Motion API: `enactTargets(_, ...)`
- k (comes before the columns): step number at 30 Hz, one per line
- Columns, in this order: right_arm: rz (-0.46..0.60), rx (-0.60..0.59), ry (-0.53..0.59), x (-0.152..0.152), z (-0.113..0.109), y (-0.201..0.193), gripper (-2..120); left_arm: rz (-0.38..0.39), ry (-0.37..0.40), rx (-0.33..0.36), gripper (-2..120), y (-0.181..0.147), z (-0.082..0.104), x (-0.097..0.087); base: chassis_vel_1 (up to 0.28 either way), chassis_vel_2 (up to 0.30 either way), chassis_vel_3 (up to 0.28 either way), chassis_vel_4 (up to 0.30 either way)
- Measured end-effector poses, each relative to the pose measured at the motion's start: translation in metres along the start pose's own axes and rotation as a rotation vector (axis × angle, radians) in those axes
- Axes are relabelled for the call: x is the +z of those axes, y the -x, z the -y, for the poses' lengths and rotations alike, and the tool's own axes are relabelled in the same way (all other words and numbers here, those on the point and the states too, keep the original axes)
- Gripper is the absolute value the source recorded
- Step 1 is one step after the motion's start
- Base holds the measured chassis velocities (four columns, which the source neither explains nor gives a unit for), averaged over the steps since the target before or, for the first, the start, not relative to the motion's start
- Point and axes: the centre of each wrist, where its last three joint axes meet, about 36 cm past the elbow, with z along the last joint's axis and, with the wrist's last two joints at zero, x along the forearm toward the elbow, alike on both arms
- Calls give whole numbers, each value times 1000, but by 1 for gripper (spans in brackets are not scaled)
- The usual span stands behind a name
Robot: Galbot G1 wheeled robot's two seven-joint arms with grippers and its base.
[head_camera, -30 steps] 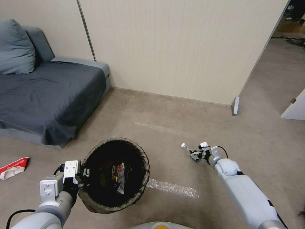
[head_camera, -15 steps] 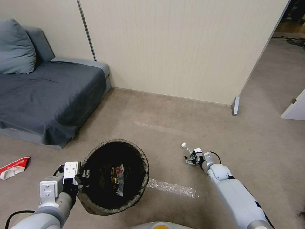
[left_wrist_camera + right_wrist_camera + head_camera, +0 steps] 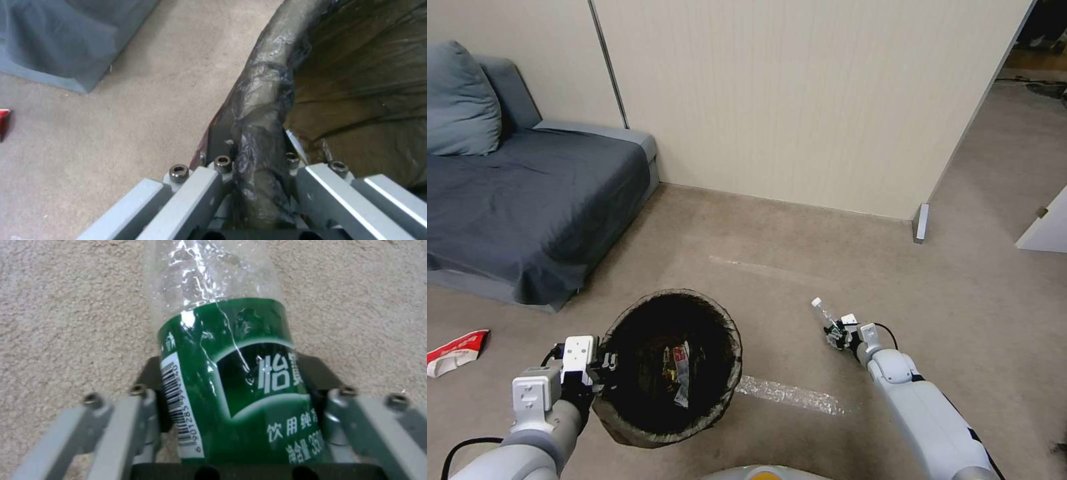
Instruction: Pick up the trash bin, then pick up the garbage from the floor and place it into the trash bin.
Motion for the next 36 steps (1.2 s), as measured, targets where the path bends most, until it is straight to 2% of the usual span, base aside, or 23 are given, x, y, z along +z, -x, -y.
enactTargets(8, 17, -1, 10, -3, -2, -3, 30, 2, 2, 1, 1, 0, 0, -1, 0, 0, 0, 0)
enactTargets(11, 59, 4, 9, -19, 5, -14, 24, 6, 5, 2, 1, 1, 0, -2, 0, 0, 0, 0)
enactTargets(13, 150, 13, 3, -50, 21, -33, 22, 8, 5, 3, 1, 1, 0, -2, 0, 0, 0, 0)
enactTargets(14, 159, 14, 2, -53, 22, -35, 22, 8, 5, 3, 1, 1, 0, -2, 0, 0, 0, 0)
enactTargets(15, 233, 24, -19, -77, 34, -52, 22, 9, 4, 5, 1, 1, 0, -2, 0, 0, 0, 0)
enactTargets(16, 233, 24, -19, -77, 34, -52, 22, 9, 4, 5, 1, 1, 0, -2, 0, 0, 0, 0)
enactTargets(18, 334, 36, -56, -112, 48, -79, 22, 10, 3, 5, 1, 1, 0, -3, 0, 0, 0, 0)
enactTargets(20, 359, 35, -64, -121, 50, -86, 22, 11, 3, 5, 1, 1, 0, -3, 0, 0, 0, 0)
enactTargets(21, 422, 7, -61, -147, 54, -113, 22, 12, 3, 6, 1, 1, 0, -3, 0, 0, 0, 0)
enactTargets(22, 454, -25, -58, -161, 50, -130, 22, 12, 3, 5, 1, 1, 0, -3, 0, 0, 0, 0)
enactTargets(24, 467, -38, -59, -167, 48, -136, 22, 12, 3, 5, 1, 1, 0, -3, 0, 0, 0, 0)
enactTargets(25, 510, -83, -65, -183, 39, -157, 22, 12, 3, 7, 1, 1, 0, -3, 0, 0, 0, 0)
enactTargets(26, 510, -83, -65, -183, 39, -157, 22, 12, 3, 7, 1, 1, 0, -3, 0, 0, 0, 0)
enactTargets(29, 567, -168, -76, -207, 15, -193, 22, 11, 3, 9, 1, 1, 0, -3, 0, 0, 0, 0)
enactTargets(30, 567, -168, -76, -207, 15, -193, 22, 11, 3, 9, 1, 1, 0, -3, 0, 0, 0, 0)
enactTargets(32, 606, -238, -84, -221, -11, -220, 22, 12, 2, 10, 1, 1, 1, -3, 0, 0, 0, 0)
enactTargets(34, 617, -258, -84, -225, -19, -227, 22, 12, 1, 11, 1, 1, 1, -3, 0, 0, 0, 0)
enactTargets(36, 644, -327, -81, -234, -43, -251, 22, 12, 2, 12, 1, 1, 1, -3, 0, 0, 0, 0)
